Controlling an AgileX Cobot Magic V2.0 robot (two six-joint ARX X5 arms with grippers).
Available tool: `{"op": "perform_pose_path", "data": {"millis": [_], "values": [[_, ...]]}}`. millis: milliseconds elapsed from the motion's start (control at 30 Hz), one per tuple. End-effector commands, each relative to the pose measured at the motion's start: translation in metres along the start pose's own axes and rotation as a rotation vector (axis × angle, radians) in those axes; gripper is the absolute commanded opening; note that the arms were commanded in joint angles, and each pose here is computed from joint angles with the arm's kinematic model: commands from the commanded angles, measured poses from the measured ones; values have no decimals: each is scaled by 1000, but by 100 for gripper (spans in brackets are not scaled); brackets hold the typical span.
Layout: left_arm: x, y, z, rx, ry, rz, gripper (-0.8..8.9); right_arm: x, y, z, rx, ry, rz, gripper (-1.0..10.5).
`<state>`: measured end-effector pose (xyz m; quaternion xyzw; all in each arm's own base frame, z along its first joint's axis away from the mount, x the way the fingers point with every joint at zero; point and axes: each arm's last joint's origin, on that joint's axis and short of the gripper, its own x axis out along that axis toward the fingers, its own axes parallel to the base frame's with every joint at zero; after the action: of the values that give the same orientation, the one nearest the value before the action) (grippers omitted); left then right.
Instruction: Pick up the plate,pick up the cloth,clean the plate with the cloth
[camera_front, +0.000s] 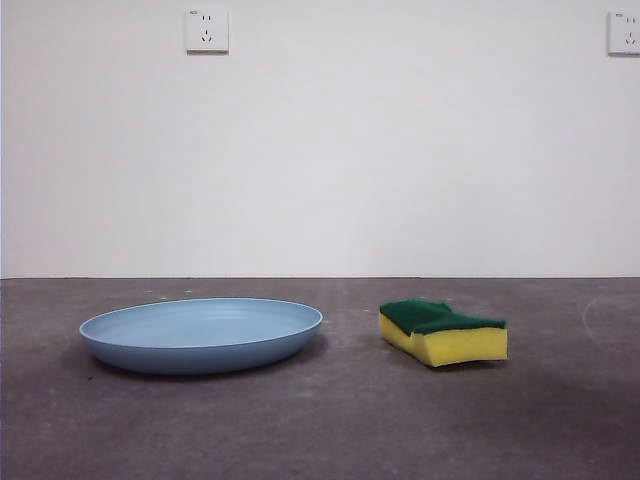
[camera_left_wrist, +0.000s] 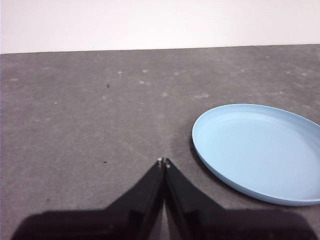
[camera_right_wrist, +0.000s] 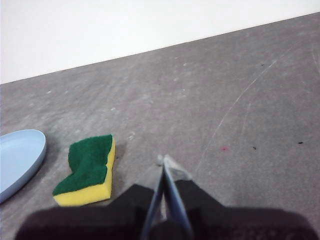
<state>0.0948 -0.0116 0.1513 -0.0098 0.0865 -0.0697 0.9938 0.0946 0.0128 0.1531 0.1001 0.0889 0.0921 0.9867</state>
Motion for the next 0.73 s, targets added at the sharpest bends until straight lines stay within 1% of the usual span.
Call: {"op": "perform_pose_path", "data": {"millis": [33,200,333,467,733], "values": [[1,0,-4,-7,8,4,-2,1,-1,-5,11,17,-3,1],[1,0,-4,-8,6,0,-3,1,-1,-4,29,15,0,1],[1,0,-2,-59,2,-2,-6,0,0,-1,68,10,1,-4],[0,0,1,-64,-1,1,-7,-1,2,7,80,10,2,-8],[-7,-1,24,-177,-10,-7,-7,1,8,39,87,59,-4,-8]]}}
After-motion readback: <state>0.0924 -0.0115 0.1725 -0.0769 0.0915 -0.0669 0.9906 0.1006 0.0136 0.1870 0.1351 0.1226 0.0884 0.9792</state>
